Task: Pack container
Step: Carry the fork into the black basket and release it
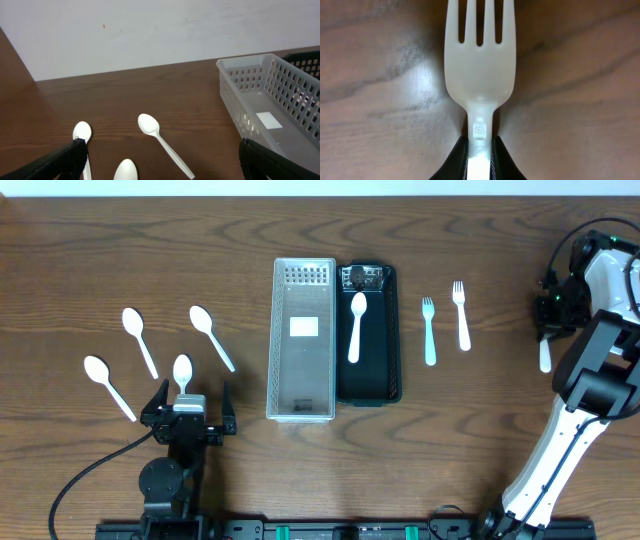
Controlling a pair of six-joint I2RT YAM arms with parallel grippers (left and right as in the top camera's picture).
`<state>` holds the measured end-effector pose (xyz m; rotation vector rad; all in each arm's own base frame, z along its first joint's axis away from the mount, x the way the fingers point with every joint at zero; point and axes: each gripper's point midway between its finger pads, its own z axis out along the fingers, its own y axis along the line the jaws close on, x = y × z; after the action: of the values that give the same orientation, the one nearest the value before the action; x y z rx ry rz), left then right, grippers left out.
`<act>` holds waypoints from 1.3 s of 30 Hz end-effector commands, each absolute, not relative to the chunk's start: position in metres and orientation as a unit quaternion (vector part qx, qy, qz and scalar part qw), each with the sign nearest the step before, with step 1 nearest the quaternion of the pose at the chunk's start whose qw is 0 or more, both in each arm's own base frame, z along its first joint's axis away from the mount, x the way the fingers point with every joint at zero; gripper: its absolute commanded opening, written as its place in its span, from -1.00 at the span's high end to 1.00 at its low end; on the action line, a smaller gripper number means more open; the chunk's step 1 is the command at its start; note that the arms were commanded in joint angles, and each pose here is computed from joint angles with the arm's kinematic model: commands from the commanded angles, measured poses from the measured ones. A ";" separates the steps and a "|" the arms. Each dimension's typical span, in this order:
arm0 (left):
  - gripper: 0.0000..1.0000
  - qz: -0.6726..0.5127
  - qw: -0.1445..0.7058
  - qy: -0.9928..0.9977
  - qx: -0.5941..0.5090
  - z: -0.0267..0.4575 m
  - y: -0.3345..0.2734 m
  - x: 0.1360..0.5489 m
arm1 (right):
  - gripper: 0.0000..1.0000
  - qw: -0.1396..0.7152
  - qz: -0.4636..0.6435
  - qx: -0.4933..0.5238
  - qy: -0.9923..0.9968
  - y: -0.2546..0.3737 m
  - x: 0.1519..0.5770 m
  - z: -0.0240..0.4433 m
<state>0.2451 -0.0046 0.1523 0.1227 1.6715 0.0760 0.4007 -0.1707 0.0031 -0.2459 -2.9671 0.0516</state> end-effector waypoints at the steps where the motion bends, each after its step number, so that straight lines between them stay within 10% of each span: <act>1: -0.96 0.028 0.649 0.757 0.068 0.136 -0.009 0.244 | 0.97 0.053 0.030 -0.103 -0.993 -0.166 0.421 0.028; 19: -0.96 0.028 0.649 0.757 0.068 0.136 -0.009 0.244 | 0.98 -0.123 -0.112 -0.049 -0.985 0.041 0.476 0.208; 39: -0.96 0.028 0.649 0.757 0.068 0.136 -0.009 0.244 | 0.97 -0.113 -0.108 0.024 -0.987 0.213 0.440 0.198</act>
<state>0.2451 -0.0046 0.1523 0.1224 1.6715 0.0757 0.4429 0.2140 0.2016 0.2185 -3.3396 -0.4251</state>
